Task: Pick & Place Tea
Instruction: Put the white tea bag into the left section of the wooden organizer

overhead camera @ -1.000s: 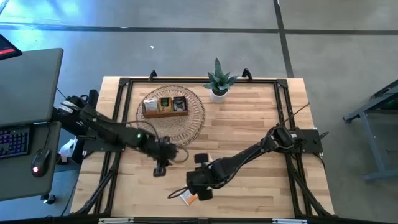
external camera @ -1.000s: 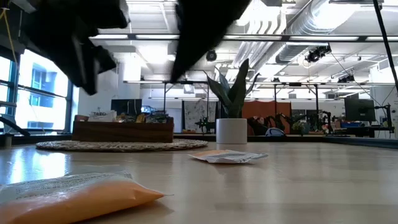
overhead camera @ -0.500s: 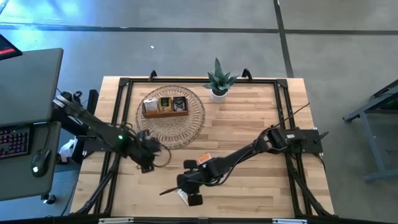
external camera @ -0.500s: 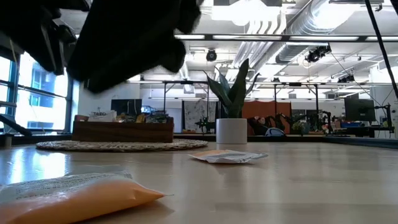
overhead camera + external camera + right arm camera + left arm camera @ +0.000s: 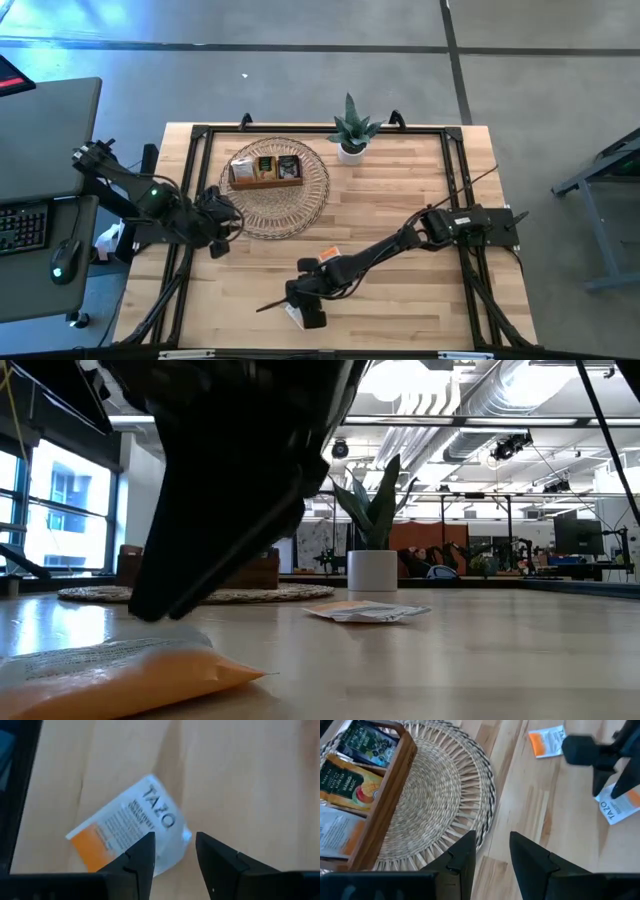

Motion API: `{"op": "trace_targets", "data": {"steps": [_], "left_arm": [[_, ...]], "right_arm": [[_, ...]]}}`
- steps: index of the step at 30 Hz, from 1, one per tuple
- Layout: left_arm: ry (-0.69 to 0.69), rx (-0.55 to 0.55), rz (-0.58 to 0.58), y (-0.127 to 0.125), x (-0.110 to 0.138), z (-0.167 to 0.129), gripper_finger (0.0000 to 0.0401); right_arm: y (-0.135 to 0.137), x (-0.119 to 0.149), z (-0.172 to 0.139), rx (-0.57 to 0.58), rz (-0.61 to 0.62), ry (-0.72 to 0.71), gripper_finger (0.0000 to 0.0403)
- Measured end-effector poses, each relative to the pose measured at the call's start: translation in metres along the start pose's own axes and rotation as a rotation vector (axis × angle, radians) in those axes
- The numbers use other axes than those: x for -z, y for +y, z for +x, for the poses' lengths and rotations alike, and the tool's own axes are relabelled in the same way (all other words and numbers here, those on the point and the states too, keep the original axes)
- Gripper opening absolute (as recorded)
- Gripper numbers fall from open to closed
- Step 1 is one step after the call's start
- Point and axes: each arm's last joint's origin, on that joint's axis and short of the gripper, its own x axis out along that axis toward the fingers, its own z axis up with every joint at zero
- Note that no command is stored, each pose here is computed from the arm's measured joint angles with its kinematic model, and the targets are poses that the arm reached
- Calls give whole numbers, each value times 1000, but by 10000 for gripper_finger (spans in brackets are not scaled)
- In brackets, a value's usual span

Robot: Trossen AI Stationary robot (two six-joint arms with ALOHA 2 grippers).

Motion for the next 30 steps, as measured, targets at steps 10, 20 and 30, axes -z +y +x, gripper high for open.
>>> {"op": "trace_targets", "data": {"steps": [10,20,30], "left_arm": [[-4,5,4,0,0,-1,117],[-6,5,2,1,0,-1,117],[-54,-49,23,2,-2,-1,117]], "right_arm": [[-3,5,21,-36,-17,10,118],[-20,-3,16,50,-82,-33,23],[-94,-53,-18,862,118,-512,4]]}}
